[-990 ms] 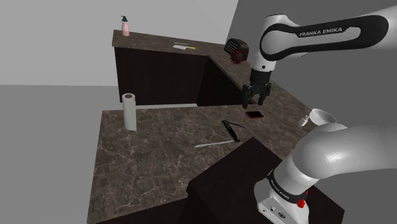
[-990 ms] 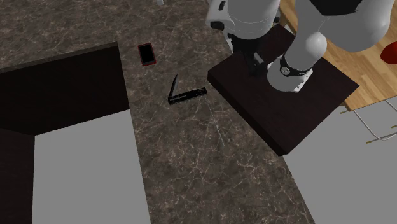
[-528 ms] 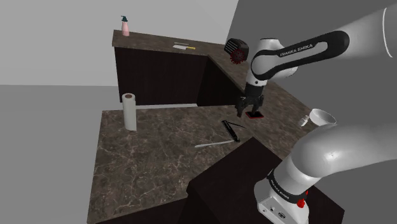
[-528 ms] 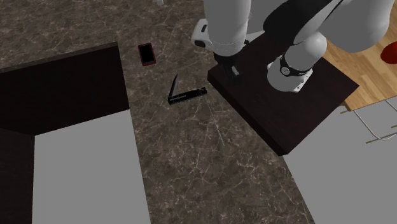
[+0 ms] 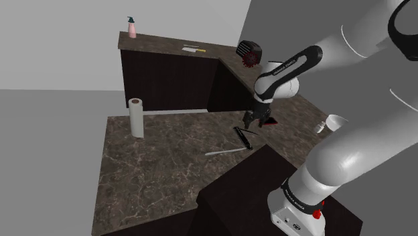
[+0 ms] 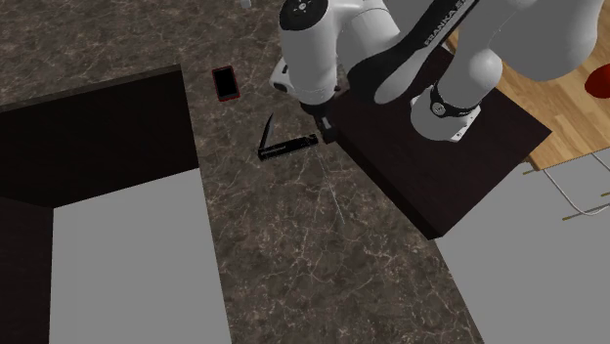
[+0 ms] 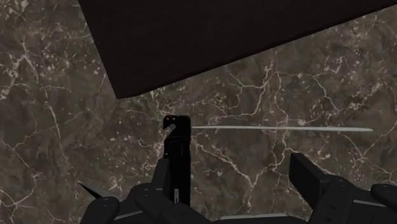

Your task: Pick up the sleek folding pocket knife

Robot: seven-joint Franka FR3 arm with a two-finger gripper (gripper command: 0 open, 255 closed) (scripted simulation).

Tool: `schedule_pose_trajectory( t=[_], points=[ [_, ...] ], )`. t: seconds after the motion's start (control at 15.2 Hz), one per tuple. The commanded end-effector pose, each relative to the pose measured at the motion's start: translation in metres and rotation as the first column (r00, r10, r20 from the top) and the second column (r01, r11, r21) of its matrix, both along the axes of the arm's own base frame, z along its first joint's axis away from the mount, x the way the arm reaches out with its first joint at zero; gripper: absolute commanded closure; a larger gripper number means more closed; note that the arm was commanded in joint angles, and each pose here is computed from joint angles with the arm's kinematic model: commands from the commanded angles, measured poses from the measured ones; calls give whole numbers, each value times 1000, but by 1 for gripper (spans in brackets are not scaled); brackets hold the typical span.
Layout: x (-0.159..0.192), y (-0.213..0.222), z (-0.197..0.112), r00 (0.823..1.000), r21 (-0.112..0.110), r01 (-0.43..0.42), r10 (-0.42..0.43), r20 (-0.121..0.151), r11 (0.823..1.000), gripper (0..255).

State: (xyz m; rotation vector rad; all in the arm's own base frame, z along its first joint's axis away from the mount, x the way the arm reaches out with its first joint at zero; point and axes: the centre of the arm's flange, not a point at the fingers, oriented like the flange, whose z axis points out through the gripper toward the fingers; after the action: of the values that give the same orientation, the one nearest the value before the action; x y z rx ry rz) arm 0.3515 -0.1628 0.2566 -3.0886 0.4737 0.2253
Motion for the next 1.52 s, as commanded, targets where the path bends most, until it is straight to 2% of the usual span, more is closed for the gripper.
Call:
schedule_pose_trajectory(
  t=[0.0,0.66,1.25,1.32,1.45],
  points=[
    [5,-12,-21,1000,-1,9,-9,15,1000,0],
    [35,-74,-126,996,8,56,-56,73,998,0],
    [35,-74,-166,996,9,56,-56,73,998,0],
    [35,-74,-166,996,9,56,-56,73,998,255],
    [36,-74,-166,996,9,56,-56,73,998,255]
  ],
)
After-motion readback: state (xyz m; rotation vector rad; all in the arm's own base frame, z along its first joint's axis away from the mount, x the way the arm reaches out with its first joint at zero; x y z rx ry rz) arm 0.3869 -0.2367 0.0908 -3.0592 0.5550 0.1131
